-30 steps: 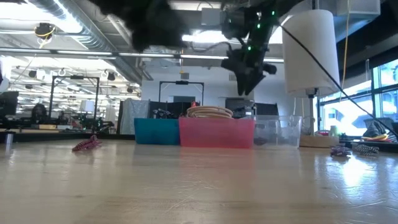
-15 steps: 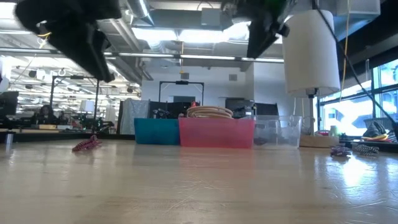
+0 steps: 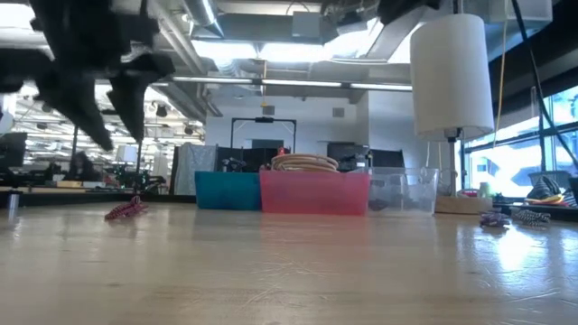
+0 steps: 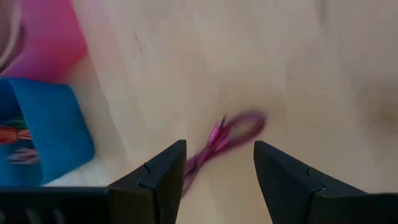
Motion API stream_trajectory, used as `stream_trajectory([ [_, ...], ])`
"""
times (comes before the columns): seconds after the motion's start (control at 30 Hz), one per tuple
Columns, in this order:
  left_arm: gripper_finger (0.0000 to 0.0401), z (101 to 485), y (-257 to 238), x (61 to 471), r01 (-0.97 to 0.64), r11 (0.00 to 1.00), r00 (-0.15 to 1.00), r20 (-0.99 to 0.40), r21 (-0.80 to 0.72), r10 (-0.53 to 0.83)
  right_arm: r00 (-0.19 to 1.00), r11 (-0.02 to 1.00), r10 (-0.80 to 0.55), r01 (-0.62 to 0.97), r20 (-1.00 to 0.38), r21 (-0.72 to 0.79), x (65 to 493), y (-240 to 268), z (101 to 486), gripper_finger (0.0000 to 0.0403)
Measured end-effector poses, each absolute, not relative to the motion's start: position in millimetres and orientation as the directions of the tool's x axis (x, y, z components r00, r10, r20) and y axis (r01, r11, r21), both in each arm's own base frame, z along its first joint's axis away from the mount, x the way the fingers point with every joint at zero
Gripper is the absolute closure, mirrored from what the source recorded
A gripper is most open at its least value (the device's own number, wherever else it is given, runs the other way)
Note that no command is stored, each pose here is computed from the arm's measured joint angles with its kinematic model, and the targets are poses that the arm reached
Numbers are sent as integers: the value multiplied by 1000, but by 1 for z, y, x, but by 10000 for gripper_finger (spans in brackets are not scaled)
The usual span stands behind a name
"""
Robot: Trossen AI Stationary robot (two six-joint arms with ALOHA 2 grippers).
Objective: Pick & Place USB Port
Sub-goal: Put the pink patterned charger cable into the transparent bin
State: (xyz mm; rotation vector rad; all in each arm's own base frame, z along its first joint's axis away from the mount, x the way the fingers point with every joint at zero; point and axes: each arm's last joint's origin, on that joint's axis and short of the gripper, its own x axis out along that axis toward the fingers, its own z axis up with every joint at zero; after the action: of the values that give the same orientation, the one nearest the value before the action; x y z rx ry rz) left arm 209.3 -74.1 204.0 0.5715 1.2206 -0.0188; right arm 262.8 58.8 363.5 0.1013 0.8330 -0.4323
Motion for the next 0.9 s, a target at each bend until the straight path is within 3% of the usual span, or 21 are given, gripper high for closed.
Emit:
stream_trajectory([
  [0.17,219,183,-66,213,561,716,199,-907,416,371,607,927,-305,367,-734,-81,259,73,363,278],
  [0.37,219,161,-52,224,729,589,84,-900,348,427,614,934,-295,347,-733,-85,257,79,363,278],
  [0.9,219,135,-19,244,786,592,-16,-952,178,307,607,942,-292,317,-739,-112,256,81,363,278],
])
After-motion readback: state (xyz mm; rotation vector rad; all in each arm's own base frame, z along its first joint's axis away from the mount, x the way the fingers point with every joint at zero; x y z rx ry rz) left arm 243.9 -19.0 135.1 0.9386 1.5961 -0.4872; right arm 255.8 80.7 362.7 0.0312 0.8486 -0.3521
